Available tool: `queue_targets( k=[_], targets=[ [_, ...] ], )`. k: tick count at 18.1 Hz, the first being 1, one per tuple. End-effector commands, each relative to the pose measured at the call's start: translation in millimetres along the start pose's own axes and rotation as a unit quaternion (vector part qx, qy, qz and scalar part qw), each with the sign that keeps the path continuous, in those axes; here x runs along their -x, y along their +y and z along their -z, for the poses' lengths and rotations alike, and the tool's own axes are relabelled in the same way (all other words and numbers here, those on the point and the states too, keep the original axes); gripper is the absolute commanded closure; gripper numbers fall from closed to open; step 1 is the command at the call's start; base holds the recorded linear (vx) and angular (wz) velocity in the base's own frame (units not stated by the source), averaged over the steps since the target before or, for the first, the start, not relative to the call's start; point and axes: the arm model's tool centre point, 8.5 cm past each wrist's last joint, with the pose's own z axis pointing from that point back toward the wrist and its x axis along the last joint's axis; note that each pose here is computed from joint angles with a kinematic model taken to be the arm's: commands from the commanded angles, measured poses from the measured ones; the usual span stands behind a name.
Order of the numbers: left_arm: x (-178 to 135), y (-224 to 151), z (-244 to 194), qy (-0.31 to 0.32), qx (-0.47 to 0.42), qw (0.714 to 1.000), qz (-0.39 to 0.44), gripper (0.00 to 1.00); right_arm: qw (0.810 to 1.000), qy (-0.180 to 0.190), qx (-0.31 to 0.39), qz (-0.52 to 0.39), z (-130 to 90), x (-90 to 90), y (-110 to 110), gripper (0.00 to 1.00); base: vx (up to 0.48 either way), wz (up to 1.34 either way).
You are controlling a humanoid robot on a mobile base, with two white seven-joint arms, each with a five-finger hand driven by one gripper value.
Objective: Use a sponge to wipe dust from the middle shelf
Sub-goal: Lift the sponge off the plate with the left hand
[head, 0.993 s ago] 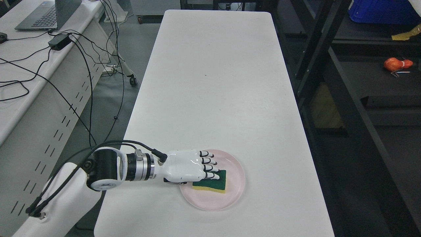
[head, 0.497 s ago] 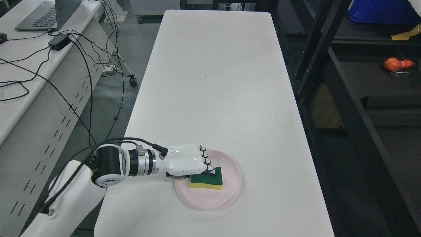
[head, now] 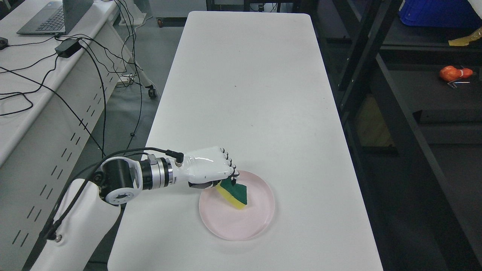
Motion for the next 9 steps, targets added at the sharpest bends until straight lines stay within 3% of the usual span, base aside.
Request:
queue_targets(
  k=[1,5,9],
  targets=[
    [37.8,33.1,-34.3,0.064,-0.15,0.984,-0.078,1.0,1.0,-0.011,0.007,0.001,0.3,-9.5,-10.0,0.0,0.0,0.0],
    [41.5,80.3,-58.8,0.061,-0.254,0.963,-0.069,1.0,1.0,-0.011,0.007,0.001,0.3,-9.5,-10.0,0.0,0.0,0.0],
    [37.5,88.5,-61.9,0.058,-0.273,0.958,-0.064,1.0,1.0,-0.011,0.007,0.001,0.3,-9.5,-10.0,0.0,0.0,0.0]
  ],
)
